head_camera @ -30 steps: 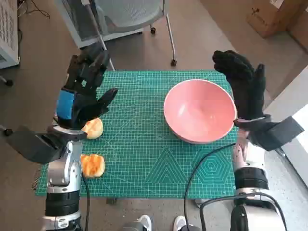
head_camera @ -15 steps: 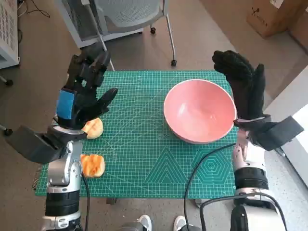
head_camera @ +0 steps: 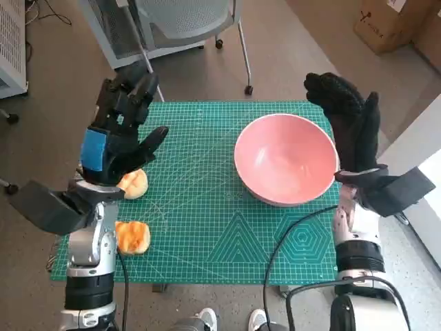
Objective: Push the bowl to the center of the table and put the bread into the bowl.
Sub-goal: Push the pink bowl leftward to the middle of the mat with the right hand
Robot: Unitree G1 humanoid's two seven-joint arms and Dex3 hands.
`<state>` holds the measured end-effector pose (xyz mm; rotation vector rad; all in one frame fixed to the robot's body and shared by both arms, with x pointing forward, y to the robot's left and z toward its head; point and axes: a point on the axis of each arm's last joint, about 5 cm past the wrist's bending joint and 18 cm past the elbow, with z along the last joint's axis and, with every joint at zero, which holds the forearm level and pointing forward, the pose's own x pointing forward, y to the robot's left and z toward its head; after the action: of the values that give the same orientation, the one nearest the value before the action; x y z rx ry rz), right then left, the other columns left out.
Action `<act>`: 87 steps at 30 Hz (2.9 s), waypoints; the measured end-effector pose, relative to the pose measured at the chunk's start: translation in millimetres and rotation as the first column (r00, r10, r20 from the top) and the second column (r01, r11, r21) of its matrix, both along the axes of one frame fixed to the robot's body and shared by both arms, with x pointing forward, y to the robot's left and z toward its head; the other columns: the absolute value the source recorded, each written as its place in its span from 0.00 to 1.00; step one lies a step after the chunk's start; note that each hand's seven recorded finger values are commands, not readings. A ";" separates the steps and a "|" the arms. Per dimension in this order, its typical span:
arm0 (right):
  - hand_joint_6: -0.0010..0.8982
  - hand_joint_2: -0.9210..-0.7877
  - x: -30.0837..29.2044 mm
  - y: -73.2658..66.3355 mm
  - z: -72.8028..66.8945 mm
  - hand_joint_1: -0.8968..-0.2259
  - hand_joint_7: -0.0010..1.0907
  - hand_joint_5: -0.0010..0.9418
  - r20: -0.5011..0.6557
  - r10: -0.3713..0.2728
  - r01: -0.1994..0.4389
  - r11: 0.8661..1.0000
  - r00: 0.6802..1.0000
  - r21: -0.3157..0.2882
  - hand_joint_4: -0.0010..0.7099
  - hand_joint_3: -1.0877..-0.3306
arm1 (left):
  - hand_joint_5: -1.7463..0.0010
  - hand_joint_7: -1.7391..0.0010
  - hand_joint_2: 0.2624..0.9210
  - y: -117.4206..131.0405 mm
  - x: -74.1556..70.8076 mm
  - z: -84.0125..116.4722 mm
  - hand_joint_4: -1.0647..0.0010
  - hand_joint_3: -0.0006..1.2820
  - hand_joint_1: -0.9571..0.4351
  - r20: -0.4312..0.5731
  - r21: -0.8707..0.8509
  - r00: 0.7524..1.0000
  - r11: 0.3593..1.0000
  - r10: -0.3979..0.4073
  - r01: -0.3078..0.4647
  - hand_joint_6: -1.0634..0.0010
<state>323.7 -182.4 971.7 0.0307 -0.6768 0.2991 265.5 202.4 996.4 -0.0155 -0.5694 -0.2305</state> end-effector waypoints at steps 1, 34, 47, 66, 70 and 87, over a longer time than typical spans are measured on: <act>0.49 0.00 0.0 -0.2 -0.1 0.56 0.00 0.00 0.000 0.000 0.000 1.000 1.000 0.000 0.40 0.61 | 0.92 0.63 1.00 0.0 0.0 0.0 0.87 0.21 0.44 0.000 0.000 1.000 1.000 0.000 0.000 1.00; 0.47 0.00 -0.8 -49.3 -20.2 0.68 0.01 0.01 -0.261 -0.276 0.304 0.950 0.925 0.071 0.36 0.49 | 0.92 0.67 1.00 3.1 -1.1 0.8 0.85 0.20 0.43 0.012 0.006 1.000 1.000 0.018 -0.018 1.00; 0.50 0.00 1.3 -32.7 -40.5 0.64 0.02 0.00 -0.466 -0.383 0.371 0.921 0.797 -0.122 0.36 0.49 | 0.92 0.67 1.00 5.0 -2.0 0.7 0.84 0.19 0.42 0.025 0.000 0.999 0.999 0.032 -0.032 1.00; 0.51 0.00 1.9 11.7 -60.9 0.61 0.02 0.00 -0.611 -0.247 0.210 0.969 0.752 -0.132 0.37 0.45 | 0.93 0.67 1.00 11.9 -11.0 -4.0 0.82 0.18 0.39 0.019 0.000 0.998 0.998 0.063 -0.063 1.00; 0.51 0.00 2.5 21.8 -61.5 0.61 0.01 0.01 -0.619 -0.210 0.182 0.977 0.757 -0.110 0.37 0.47 | 0.93 0.68 1.00 15.9 -14.1 -6.2 0.82 0.18 0.39 0.013 -0.002 0.997 0.997 0.079 -0.079 1.00; 0.56 0.00 10.3 54.6 -50.1 0.55 0.04 0.03 -0.628 -0.101 0.088 0.995 0.771 -0.052 0.49 0.58 | 0.94 0.67 1.00 24.1 -26.9 -5.7 0.82 0.19 0.40 0.014 0.006 0.992 0.992 0.125 -0.125 1.00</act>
<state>334.0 -127.8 921.6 0.0742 0.0024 0.1786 238.7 226.6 990.7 0.0283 -0.5814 -0.1110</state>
